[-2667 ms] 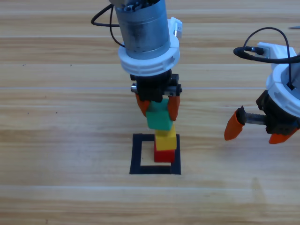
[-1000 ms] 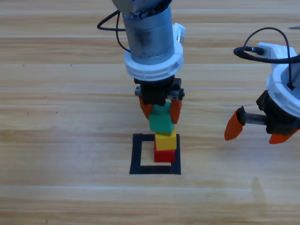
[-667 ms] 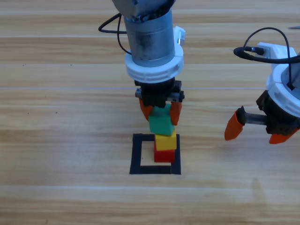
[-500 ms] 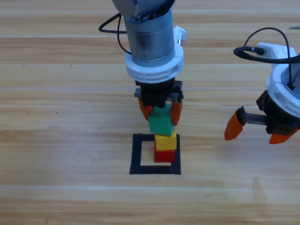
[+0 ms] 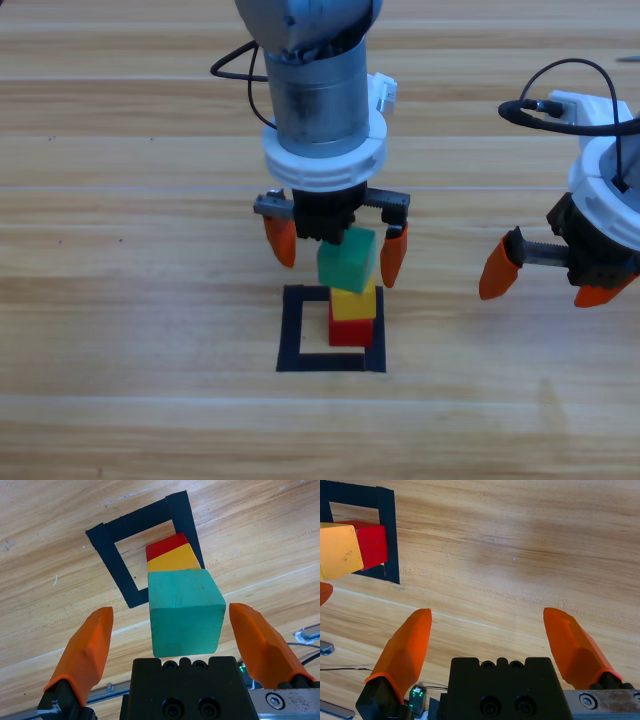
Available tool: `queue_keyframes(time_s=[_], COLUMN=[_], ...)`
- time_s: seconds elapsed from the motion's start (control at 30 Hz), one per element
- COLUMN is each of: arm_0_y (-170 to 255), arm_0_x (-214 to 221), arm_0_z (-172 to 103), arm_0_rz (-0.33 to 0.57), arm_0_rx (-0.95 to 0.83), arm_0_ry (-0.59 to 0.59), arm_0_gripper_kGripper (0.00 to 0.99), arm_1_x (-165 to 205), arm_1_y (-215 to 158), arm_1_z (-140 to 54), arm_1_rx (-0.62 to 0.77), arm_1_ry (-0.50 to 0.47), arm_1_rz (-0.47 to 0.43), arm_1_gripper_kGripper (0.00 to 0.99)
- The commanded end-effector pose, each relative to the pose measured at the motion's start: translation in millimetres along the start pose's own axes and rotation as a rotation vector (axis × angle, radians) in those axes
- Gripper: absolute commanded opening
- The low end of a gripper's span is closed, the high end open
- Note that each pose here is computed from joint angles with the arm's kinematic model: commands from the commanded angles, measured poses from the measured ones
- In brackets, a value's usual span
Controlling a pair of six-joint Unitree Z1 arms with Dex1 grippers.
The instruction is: Stack the blocks in the rectangular block: red at the bottom, yellow in the middle, green on top
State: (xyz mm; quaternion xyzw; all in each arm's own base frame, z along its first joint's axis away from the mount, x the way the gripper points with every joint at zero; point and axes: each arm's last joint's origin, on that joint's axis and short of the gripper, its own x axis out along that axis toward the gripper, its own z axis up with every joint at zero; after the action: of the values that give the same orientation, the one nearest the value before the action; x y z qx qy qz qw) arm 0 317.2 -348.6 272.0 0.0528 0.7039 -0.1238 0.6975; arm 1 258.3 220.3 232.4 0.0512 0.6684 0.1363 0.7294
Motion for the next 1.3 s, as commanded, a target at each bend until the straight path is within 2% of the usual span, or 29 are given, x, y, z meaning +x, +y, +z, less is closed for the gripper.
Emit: queue_keyframes(time_s=[0.03,0.37,0.53,0.6,0.7,0.87,0.93,1.0,1.03,1.1,1.3], arm_0_y=[-1.7,11.0,39.7,57.6,98.3,162.9,182.2,205.7,208.8,210.8,213.9], arm_0_x=[-12.7,-75.4,-144.0,-172.0,-199.0,-177.1,-150.2,-116.7,-105.7,-91.7,-61.5], arm_0_z=[-6.9,-13.5,-27.9,-32.1,-29.4,-14.3,-40.6,-87.5,-98.3,-105.8,-144.7], arm_0_rz=[-0.015,-0.128,-0.204,-0.197,-0.122,-0.025,-0.036,-0.084,-0.081,-0.074,-0.058], arm_0_rx=[0.023,0.024,0.027,0.035,0.018,-0.002,0.010,0.035,0.036,0.061,0.164], arm_0_ry=[-0.025,-0.146,-0.312,-0.410,-0.527,-0.466,-0.534,-0.692,-0.704,-0.678,-0.772], arm_0_gripper_kGripper=[0.990,0.990,0.990,0.990,0.990,0.990,0.989,0.990,0.990,0.990,0.990], arm_1_x=[-3.2,-4.6,-5.9,-5.6,-6.7,-8.1,-8.1,-8.1,-8.4,-8.1,-8.4], arm_1_y=[-11.0,-12.4,-12.6,-12.1,-11.5,-12.3,-12.3,-12.3,-12.1,-12.4,-11.5], arm_1_z=[-2.0,-3.9,-4.5,-4.3,-2.8,-2.1,-2.1,-2.1,-1.7,-2.0,-1.1], arm_1_rx=[0.023,0.025,0.024,0.023,0.022,0.024,0.024,0.024,0.024,0.023,0.022], arm_1_ry=[-0.012,-0.012,-0.015,-0.016,-0.027,-0.040,-0.040,-0.040,-0.041,-0.041,-0.040], arm_1_rz=[-0.010,-0.009,-0.008,-0.010,-0.015,-0.027,-0.027,-0.027,-0.026,-0.029,-0.022], arm_1_gripper_kGripper=[0.989,0.989,0.989,0.989,0.989,0.989,0.989,0.989,0.989,0.989,0.989])
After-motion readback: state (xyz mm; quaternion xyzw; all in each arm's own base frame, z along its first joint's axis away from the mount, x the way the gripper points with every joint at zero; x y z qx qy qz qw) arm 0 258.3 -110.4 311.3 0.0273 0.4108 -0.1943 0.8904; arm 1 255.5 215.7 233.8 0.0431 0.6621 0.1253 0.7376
